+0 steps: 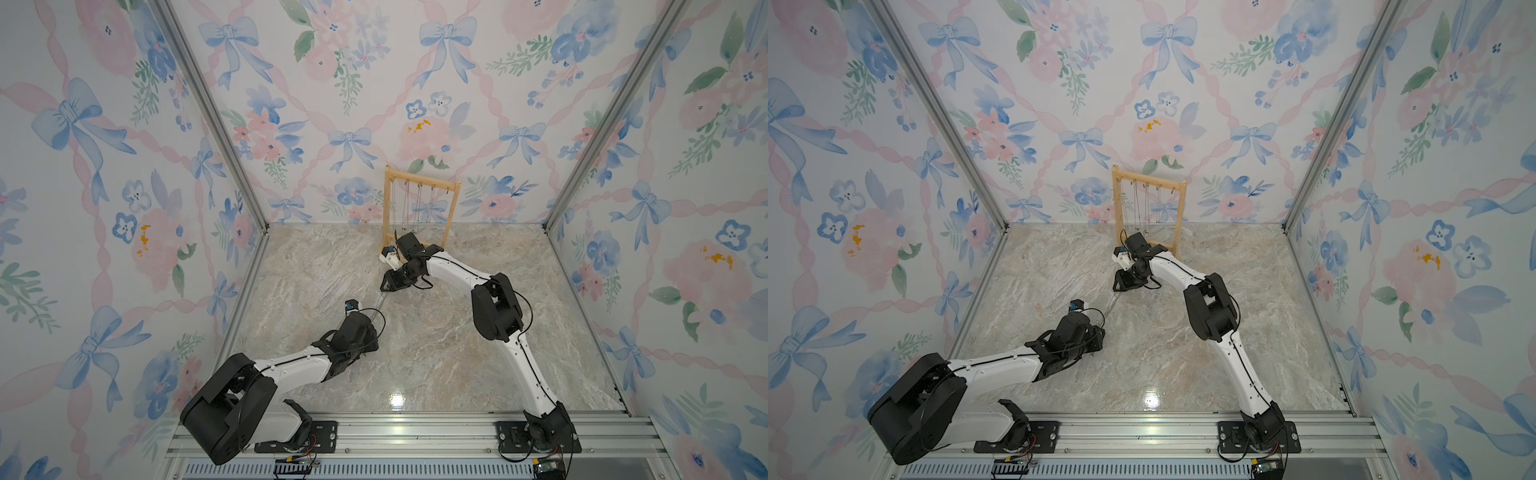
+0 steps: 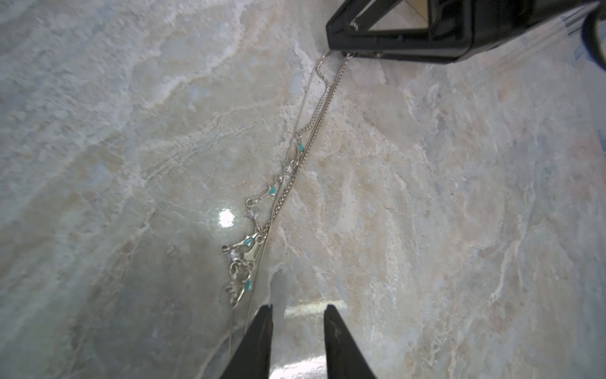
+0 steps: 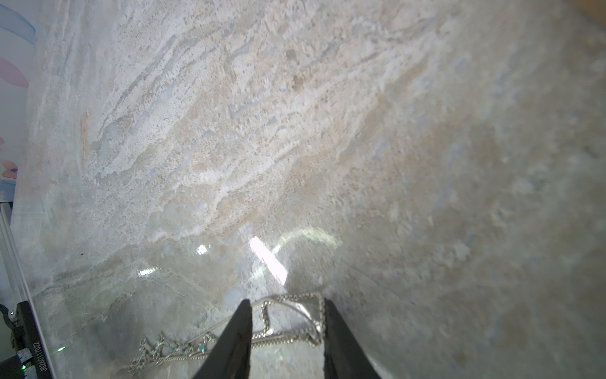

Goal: Take the necklace off the jewelry display stand
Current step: Place the necklace at the center of the board.

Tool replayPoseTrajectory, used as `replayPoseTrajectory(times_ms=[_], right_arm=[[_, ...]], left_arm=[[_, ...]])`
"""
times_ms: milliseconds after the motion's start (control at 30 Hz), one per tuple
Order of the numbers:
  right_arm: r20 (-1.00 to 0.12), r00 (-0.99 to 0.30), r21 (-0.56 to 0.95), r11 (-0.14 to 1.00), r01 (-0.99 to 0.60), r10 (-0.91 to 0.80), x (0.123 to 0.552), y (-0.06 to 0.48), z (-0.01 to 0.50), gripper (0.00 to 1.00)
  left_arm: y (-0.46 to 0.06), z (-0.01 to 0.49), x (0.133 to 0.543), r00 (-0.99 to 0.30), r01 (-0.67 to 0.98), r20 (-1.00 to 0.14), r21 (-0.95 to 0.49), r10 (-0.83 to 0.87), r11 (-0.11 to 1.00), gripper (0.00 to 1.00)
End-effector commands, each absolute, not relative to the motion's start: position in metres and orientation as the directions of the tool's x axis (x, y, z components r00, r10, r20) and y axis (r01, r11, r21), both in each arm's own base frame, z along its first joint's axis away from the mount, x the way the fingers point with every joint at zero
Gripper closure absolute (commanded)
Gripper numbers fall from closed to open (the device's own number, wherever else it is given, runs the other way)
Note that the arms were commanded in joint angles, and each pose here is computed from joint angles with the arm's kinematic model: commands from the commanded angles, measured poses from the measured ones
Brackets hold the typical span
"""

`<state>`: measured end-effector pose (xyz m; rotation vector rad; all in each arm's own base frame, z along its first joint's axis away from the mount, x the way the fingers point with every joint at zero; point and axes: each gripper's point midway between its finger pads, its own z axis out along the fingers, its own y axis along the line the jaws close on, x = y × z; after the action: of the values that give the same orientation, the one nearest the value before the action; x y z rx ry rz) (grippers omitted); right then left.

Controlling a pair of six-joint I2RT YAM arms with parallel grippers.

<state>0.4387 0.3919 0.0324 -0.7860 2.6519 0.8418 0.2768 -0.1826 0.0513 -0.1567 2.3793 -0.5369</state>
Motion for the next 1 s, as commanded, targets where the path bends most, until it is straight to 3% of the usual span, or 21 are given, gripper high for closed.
replayPoseTrajectory(times_ms=[0,267,433,967], right_arm=[[-0.35,-0.838,0.442,0.715,-0.541,-0.419,0.436,0.38,0.029,0.62],[-0.344,-0.839,0.447,0.713,-0.541,-0.421,0.435,0.38,0.028,0.62],[-0.344,-0.836,0.446,0.709,-0.546,-0.428,0.434,0.38,0.029,0.62],[-0.341,-0.835,0.452,0.704,-0.549,-0.432,0.432,0.38,0.029,0.62]], left_arm=[[-0.191,0.071,0.284,-0.737,0.082,-0.638,-0.414,-0.224,0.907,0.65],[-0.186,0.064,0.309,-0.718,0.031,-0.665,-0.322,-0.203,0.946,0.64],[-0.188,0.054,0.317,-0.725,0.009,-0.661,-0.289,-0.192,0.957,0.74],[-0.164,0.018,0.307,-0.751,-0.066,-0.637,-0.191,-0.175,0.979,0.81]])
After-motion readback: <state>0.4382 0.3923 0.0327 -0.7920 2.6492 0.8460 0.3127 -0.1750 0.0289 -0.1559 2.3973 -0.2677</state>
